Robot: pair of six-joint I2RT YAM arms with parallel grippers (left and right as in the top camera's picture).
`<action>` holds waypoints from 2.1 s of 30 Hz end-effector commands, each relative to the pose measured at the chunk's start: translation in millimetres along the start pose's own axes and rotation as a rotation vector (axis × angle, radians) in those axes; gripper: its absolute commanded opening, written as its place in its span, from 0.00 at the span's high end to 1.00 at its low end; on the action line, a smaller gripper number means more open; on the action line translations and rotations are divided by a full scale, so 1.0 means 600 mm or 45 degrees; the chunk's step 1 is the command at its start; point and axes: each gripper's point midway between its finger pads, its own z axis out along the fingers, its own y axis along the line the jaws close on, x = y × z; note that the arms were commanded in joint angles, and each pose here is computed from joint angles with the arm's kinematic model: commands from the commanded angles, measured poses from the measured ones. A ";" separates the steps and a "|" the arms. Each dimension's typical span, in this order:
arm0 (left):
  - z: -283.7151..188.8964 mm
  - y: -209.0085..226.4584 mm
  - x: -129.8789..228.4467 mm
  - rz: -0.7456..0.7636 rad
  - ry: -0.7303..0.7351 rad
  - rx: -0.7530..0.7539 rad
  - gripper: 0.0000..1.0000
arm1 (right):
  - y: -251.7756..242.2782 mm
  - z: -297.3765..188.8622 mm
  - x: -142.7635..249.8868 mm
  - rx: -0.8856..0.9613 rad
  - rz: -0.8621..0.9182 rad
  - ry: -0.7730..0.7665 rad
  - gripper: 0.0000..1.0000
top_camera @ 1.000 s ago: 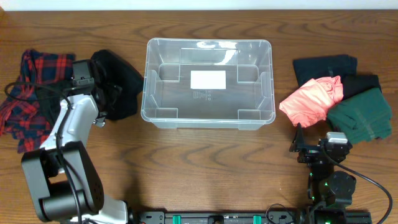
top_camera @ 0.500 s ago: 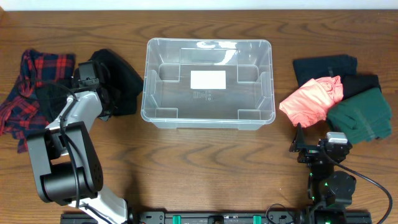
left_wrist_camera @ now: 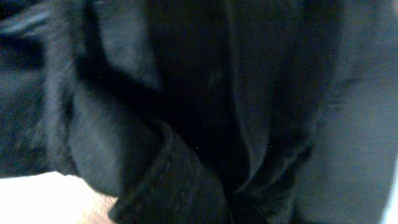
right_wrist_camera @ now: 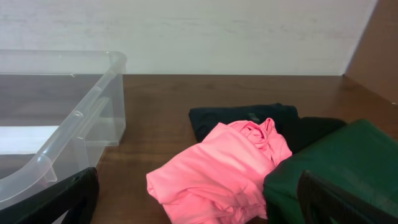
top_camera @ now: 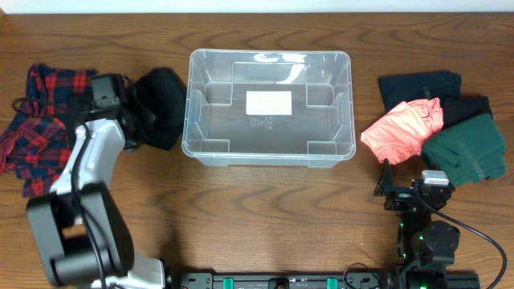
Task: Pack container
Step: 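Reach left gripper to the black garment and grasp it, then lift the black garment with left gripper and carry into bin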
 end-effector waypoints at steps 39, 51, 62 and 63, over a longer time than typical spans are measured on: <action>-0.295 -0.398 0.251 0.272 -0.211 0.811 0.94 | 0.005 0.000 0.003 -0.017 -0.021 0.007 0.01; -0.229 -0.417 0.320 0.216 -0.207 0.719 0.94 | 0.005 0.000 0.003 -0.017 -0.021 0.007 0.01; -0.223 -0.426 0.338 0.222 -0.141 0.749 0.35 | 0.005 0.000 0.003 -0.017 -0.021 0.007 0.01; -0.223 -0.426 0.338 0.222 -0.140 0.749 0.34 | 0.005 0.000 0.003 -0.017 -0.021 0.007 0.01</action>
